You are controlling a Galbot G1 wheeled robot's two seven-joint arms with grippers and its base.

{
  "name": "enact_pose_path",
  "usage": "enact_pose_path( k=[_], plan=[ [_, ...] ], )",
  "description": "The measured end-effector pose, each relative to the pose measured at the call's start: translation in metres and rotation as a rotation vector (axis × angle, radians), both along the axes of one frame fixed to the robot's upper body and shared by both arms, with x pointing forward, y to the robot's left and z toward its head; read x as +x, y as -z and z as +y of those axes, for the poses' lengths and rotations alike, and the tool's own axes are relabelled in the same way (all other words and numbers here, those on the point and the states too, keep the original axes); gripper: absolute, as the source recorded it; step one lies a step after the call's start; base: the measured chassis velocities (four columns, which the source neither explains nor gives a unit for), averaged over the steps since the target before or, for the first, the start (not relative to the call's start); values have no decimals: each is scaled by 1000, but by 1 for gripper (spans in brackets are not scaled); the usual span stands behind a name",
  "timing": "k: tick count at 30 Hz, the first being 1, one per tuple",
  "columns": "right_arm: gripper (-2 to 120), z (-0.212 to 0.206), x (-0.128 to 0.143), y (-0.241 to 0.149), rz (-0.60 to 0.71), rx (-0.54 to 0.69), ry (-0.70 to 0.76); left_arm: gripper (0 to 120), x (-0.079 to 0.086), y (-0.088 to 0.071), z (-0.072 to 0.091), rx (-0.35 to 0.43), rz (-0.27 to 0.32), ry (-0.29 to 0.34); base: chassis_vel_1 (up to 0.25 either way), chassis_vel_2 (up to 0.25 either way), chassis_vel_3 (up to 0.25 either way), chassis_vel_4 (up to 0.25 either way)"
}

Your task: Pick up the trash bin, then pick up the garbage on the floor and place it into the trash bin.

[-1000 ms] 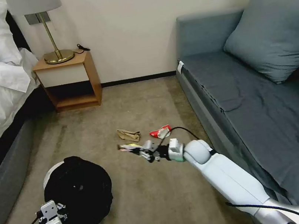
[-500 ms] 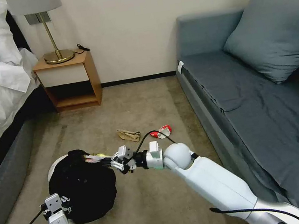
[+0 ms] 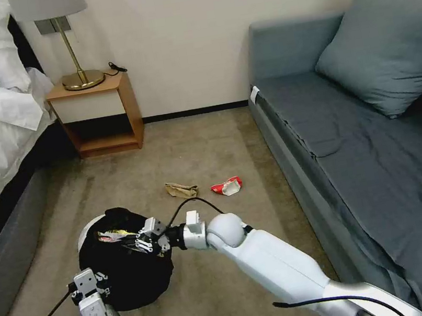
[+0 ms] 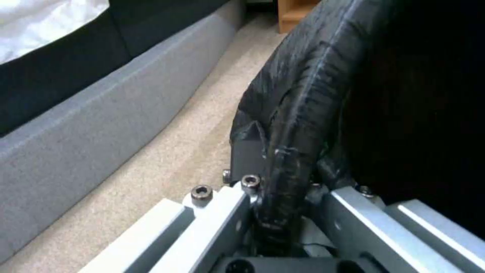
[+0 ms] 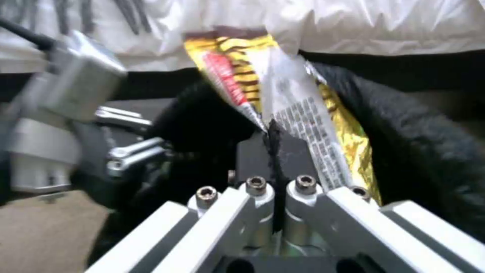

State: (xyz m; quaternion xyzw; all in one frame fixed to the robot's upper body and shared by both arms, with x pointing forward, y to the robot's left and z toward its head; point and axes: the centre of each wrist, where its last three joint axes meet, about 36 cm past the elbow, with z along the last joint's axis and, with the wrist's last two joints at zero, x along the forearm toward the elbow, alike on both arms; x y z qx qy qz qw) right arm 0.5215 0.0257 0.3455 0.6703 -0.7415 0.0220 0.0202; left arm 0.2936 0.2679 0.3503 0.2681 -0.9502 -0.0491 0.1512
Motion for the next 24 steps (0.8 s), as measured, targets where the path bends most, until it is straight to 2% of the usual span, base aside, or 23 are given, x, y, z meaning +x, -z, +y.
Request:
enact_pose_path(
  k=[5, 14, 16, 17, 18, 21, 22, 24],
  plan=[
    [0, 13, 1, 19, 2, -18, 12, 0, -1, -4, -1, -10, -11, 0, 0, 0, 0, 0],
    [0, 10, 8, 35, -18, -65, 61, 0, -2, -6, 0, -14, -15, 1, 0, 0, 0, 0],
    [5, 8, 8, 37, -25, -79, 72, 0, -2, -6, 0, -14, -16, 1, 0, 0, 0, 0],
    [10, 7, 8, 38, -31, -88, 78, 0, -1, -7, 0, -14, -18, 1, 0, 0, 0, 0],
    [10, 7, 8, 38, -31, -88, 78, 0, -1, -7, 0, -14, -18, 1, 0, 0, 0, 0],
    [26, 7, 7, 42, -40, -103, 89, 0, 1, -7, -1, -15, -22, 2, 0, 0, 0, 0],
    [26, 7, 7, 42, -40, -103, 89, 0, 1, -7, -1, -15, -22, 2, 0, 0, 0, 0],
    [35, 7, 6, 43, -40, -104, 93, 0, 1, -6, 0, -15, -19, 1, 0, 0, 0, 0]
  ],
)
